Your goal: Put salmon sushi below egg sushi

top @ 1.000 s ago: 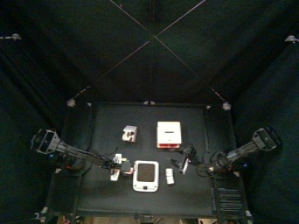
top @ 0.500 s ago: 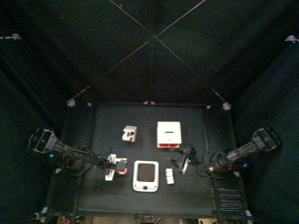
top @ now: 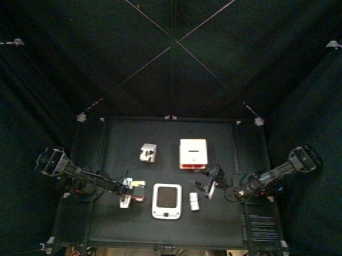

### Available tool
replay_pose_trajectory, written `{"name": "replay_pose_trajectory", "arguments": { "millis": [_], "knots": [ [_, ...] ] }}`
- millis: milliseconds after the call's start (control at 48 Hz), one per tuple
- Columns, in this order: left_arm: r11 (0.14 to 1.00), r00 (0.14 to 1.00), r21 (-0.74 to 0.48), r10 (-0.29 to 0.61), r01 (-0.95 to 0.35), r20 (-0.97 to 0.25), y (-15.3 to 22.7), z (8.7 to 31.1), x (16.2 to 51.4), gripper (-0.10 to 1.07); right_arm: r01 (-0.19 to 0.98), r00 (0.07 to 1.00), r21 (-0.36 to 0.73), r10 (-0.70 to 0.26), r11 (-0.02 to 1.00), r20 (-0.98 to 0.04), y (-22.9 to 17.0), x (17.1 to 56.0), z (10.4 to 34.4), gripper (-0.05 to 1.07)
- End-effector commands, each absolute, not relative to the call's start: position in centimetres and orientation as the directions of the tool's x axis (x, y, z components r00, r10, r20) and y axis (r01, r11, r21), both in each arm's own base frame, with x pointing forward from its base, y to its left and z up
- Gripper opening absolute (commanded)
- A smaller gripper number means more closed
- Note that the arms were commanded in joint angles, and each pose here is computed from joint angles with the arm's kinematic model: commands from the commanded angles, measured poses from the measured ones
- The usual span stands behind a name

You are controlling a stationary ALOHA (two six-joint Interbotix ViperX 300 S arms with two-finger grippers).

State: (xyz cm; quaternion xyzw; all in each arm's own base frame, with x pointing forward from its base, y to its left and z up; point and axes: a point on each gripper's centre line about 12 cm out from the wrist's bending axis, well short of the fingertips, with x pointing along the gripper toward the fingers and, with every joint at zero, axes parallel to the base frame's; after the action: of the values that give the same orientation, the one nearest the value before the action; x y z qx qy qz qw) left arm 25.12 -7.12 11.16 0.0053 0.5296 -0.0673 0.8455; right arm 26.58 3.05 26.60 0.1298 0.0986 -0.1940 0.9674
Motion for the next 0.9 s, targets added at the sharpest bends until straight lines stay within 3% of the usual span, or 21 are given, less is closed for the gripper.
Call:
{"name": "replay_pose_trajectory", "arguments": {
  "millis": [0,875],
  "knots": [
    [0.990,0.458,-0.072,-0.119,0.119,-0.881,-7.39,11.92,25.93,0.75,0.402,0.907,0.222,-0.353,0.888,-0.229,2.95,26.61,27.06,0.91],
    [0.991,0.457,-0.087,-0.126,0.106,-0.880,-7.75,11.99,26.73,0.78,0.405,0.906,0.221,-0.356,0.887,-0.230,2.89,26.68,27.04,0.91]
  ]
}}
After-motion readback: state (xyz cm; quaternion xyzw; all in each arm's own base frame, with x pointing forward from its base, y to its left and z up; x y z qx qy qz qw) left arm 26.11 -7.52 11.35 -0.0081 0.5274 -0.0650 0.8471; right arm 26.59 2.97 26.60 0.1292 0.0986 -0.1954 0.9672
